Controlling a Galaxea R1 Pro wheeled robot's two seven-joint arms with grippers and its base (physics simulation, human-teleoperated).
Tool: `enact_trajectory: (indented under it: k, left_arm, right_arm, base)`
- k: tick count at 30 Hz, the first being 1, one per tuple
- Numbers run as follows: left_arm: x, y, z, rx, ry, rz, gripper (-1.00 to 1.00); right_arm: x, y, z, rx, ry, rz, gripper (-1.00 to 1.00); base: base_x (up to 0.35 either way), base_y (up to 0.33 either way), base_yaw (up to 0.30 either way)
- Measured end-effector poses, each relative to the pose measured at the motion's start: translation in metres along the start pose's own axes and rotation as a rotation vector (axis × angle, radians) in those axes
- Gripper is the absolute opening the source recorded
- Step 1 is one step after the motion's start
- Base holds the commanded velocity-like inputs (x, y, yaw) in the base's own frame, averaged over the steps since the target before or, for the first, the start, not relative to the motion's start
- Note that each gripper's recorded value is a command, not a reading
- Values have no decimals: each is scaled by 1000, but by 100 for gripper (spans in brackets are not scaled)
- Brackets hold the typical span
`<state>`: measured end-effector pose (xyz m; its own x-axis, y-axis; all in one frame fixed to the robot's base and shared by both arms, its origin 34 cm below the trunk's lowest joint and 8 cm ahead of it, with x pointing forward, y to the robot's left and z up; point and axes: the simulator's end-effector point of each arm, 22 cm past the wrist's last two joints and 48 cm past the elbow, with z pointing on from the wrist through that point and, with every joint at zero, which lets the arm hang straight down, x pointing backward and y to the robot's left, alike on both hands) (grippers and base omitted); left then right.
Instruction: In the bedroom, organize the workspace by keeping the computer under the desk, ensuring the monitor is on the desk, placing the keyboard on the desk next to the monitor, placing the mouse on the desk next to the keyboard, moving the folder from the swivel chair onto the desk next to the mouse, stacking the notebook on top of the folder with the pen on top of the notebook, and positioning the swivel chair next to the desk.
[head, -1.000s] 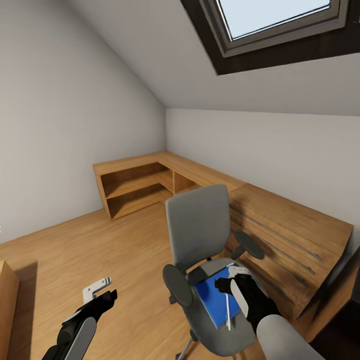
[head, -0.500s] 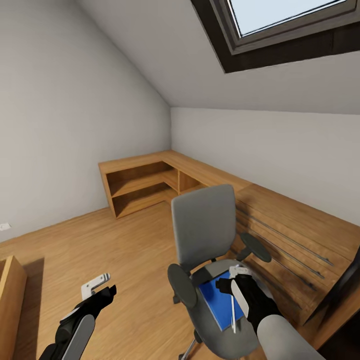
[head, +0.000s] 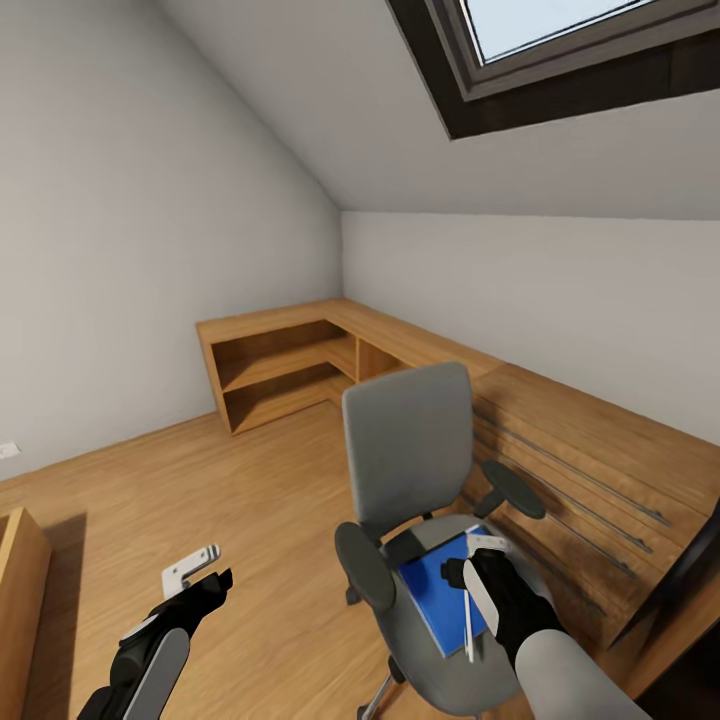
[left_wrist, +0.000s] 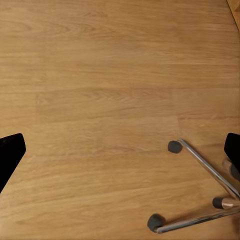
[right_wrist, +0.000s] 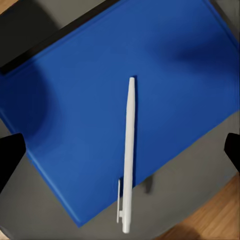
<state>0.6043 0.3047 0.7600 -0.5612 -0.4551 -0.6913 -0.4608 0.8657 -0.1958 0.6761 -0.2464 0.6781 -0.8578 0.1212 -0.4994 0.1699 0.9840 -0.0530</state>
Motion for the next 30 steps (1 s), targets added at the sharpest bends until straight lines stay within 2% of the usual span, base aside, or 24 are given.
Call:
enact_trajectory:
  k: [30]
  left_arm:
    - [36, 10, 34, 1, 0, -1, 100]
  right_arm:
    - [26, -1, 43, 4, -1, 2, 100]
  base:
    - [0, 0, 0]
